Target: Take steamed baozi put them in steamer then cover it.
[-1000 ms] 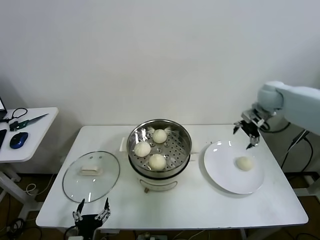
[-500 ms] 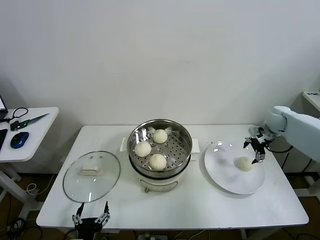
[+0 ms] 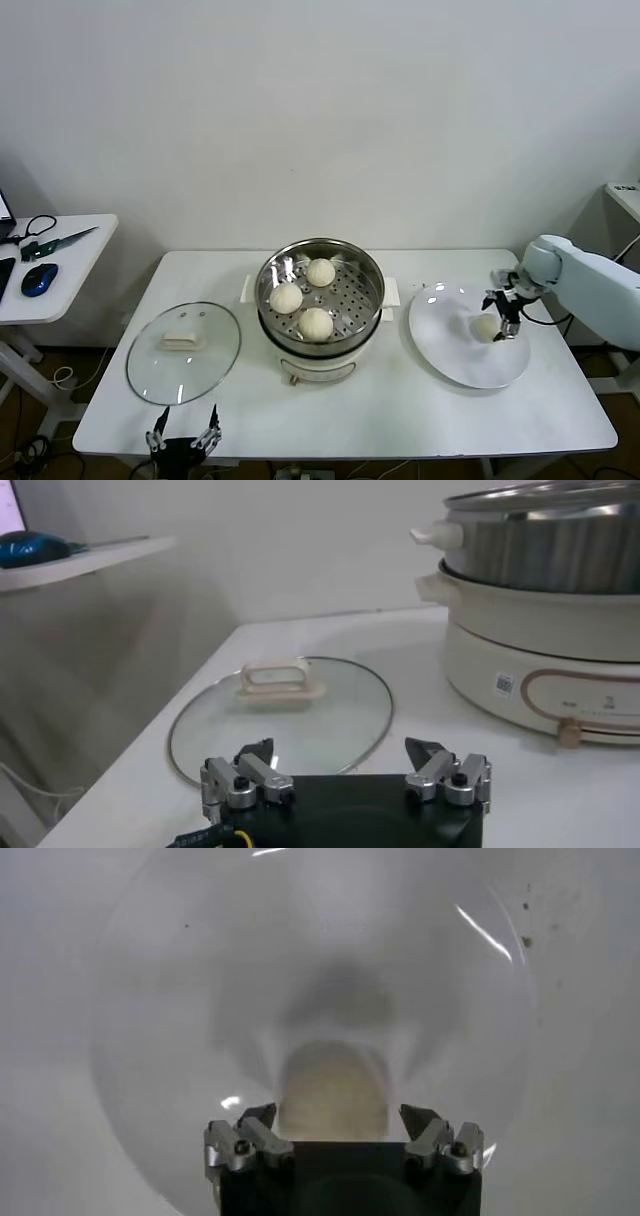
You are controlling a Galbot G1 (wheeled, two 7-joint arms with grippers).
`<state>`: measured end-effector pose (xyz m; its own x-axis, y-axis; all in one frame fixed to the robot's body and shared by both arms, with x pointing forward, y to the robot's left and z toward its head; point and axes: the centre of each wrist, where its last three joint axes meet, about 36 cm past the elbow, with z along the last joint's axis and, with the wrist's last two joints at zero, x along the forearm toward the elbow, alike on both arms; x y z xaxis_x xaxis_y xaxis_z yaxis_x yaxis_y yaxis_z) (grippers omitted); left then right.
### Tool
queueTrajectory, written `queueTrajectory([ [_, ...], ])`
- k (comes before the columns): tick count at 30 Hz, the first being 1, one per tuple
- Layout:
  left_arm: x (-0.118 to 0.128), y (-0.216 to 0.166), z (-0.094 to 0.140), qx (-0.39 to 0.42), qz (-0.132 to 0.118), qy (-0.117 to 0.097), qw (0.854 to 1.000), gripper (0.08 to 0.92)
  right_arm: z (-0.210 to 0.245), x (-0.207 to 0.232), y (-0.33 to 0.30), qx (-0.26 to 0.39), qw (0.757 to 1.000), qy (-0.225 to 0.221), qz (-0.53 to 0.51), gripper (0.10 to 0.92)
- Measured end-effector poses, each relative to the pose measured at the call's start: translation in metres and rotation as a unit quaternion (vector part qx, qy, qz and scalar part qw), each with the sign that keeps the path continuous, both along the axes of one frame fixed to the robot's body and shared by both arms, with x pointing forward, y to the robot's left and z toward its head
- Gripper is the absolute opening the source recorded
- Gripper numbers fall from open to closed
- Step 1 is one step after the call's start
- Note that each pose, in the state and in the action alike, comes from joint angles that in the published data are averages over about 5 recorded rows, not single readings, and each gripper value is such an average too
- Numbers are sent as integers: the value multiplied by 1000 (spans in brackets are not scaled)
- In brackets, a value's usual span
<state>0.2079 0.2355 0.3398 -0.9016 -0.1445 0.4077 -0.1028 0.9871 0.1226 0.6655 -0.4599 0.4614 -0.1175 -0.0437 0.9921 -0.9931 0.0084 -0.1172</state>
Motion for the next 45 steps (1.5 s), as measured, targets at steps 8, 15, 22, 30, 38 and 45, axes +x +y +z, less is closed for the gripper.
queueTrajectory([
  [8, 0, -1, 0, -1, -1, 0, 1000, 823, 0, 1, -3, -6, 1000, -4, -5, 696],
  [15, 0, -1, -1, -1, -1, 0, 1000, 823, 15, 3, 0, -2, 1000, -13, -7, 687],
  [22, 2, -1, 1, 0, -3, -2, 1000, 823, 87, 20, 44, 17, 999, -42, 24, 687],
  [30, 4, -1, 4, 0, -7, -6, 1000, 823, 213, 21, 142, 72, 991, -82, 73, 687],
  [38, 3, -1, 8, -2, -8, -8, 1000, 823, 256, -4, 239, 112, 984, -74, 114, 687],
  [45, 2, 3, 10, 2, -4, -10, 1000, 823, 232, -16, 293, 113, 984, -57, 122, 687],
])
